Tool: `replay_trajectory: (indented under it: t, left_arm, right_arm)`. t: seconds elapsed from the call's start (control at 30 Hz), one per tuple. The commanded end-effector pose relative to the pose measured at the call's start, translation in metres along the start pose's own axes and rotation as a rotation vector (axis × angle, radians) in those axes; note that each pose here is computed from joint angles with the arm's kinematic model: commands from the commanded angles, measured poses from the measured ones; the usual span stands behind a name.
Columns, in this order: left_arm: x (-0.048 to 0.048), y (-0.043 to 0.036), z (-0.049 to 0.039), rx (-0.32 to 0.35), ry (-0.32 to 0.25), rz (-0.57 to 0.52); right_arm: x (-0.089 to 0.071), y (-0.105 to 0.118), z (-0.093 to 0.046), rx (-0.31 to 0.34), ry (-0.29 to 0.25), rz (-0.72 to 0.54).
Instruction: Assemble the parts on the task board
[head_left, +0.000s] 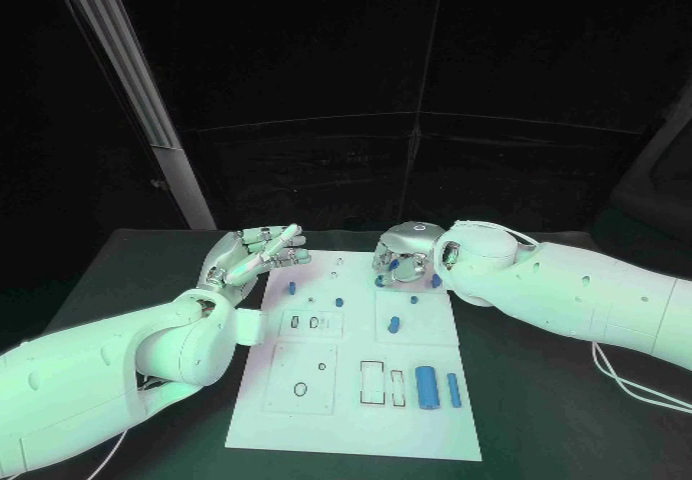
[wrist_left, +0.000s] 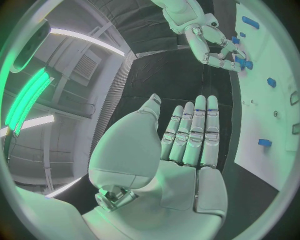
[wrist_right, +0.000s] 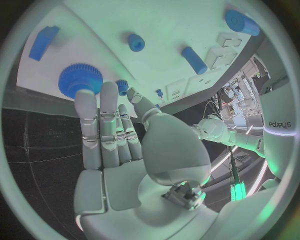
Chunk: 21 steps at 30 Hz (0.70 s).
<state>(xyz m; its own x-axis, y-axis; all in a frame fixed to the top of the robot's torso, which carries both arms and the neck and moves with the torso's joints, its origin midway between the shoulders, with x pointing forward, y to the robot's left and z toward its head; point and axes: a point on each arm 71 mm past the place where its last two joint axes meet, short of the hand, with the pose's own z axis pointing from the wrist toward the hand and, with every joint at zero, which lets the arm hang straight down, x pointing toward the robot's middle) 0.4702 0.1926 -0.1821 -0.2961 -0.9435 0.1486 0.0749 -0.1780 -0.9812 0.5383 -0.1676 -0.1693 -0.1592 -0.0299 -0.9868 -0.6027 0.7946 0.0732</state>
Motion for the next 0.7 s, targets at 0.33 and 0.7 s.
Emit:
replay_trajectory:
  t: [0.33, 0.7]
  left_arm:
    - [0.001, -0.001, 0.0003, -0.002, 0.021, -0.006]
    - [-0.0007, -0.0017, -0.0002, -0.004, 0.018, -0.004]
  right_arm:
    - [0.0025, 0.004, 0.0052, 0.01, 0.059, -0.036]
    - [0.0051, 0.0054, 0.0083, 0.014, 0.092, -0.041]
